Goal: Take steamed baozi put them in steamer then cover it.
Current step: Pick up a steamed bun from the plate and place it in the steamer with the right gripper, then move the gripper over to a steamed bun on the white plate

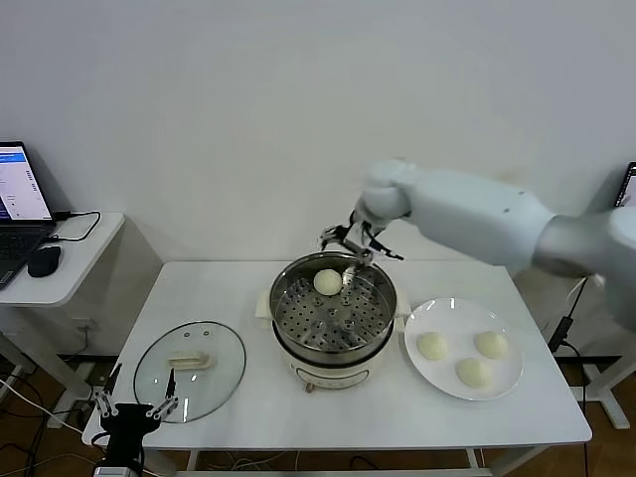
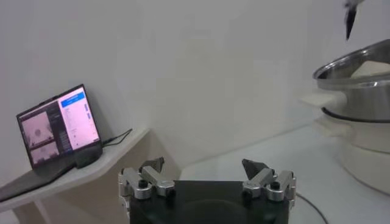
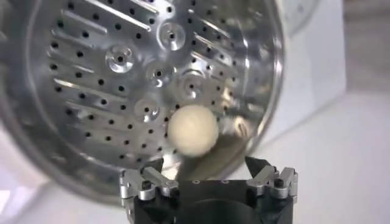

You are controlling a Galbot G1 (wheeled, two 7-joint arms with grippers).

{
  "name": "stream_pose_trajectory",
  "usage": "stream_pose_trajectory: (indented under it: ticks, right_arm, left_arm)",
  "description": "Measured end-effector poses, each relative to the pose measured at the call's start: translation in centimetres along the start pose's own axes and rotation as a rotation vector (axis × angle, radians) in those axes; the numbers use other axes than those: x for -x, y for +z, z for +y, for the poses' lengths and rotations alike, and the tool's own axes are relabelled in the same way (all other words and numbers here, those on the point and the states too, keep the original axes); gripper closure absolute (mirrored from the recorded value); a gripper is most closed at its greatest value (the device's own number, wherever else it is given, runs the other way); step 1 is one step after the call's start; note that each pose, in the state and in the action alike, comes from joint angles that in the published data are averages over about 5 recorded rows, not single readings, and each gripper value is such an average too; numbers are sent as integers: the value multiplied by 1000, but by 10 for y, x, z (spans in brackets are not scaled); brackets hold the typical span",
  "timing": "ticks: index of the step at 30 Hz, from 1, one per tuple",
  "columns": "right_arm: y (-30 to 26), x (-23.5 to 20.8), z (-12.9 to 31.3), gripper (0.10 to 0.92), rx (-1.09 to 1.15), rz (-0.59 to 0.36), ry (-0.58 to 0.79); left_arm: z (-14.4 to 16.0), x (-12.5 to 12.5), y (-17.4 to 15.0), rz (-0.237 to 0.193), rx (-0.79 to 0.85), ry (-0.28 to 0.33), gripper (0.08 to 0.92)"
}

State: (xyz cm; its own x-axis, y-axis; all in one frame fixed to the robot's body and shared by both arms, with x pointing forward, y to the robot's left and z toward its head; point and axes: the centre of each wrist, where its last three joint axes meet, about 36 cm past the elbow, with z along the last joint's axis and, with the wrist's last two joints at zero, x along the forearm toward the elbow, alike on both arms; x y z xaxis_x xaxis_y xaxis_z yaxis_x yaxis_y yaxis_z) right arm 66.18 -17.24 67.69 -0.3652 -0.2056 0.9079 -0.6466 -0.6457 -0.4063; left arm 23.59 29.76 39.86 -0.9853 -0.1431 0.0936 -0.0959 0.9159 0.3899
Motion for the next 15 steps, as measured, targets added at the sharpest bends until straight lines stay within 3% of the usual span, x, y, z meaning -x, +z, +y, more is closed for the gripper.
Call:
stream_pose_trajectory:
  ticks: [8,15]
  right_arm:
    - [40,-33,83,199,295,40,-44]
    - [65,-28,149,200,449,60,-96]
  left_arm:
    - [-1,1,-4,-13,3,16,177]
    - [-1,3,-3,-11,6,16,177]
